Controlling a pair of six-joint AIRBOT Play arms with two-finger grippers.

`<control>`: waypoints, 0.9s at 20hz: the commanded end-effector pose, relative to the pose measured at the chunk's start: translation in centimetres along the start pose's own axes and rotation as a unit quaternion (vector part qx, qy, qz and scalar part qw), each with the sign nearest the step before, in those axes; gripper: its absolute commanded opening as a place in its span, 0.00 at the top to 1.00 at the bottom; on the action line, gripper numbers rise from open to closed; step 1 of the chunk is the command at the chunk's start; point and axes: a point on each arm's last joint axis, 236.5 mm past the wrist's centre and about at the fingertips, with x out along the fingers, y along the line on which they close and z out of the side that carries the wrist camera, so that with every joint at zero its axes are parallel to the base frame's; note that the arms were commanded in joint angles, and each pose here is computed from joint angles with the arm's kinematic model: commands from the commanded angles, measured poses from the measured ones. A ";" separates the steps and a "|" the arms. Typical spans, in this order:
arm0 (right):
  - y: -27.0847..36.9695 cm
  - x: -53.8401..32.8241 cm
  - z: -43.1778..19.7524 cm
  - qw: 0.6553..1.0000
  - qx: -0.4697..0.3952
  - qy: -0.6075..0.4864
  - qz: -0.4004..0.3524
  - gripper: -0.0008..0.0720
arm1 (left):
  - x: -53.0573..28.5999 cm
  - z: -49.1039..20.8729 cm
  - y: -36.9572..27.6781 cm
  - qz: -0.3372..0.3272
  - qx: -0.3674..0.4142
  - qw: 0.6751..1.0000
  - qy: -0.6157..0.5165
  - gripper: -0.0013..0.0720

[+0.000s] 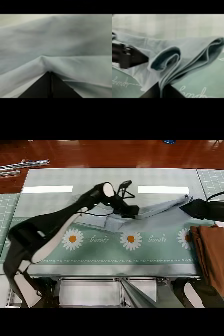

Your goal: Fold the shirts.

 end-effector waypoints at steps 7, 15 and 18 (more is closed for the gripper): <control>1.8 -1.6 -0.5 1.000 0.000 -0.017 0.017 0.96 | 1.0 0.4 -4.2 -0.044 -0.011 0.999 0.022 0.96; 6.6 2.3 1.9 0.995 -0.010 -0.002 0.102 0.96 | -29.7 7.3 5.9 0.143 0.011 0.968 -0.206 0.96; 11.6 6.4 3.8 0.989 -0.043 0.018 0.138 0.96 | -38.9 3.6 7.4 0.196 -0.002 0.941 -0.276 0.96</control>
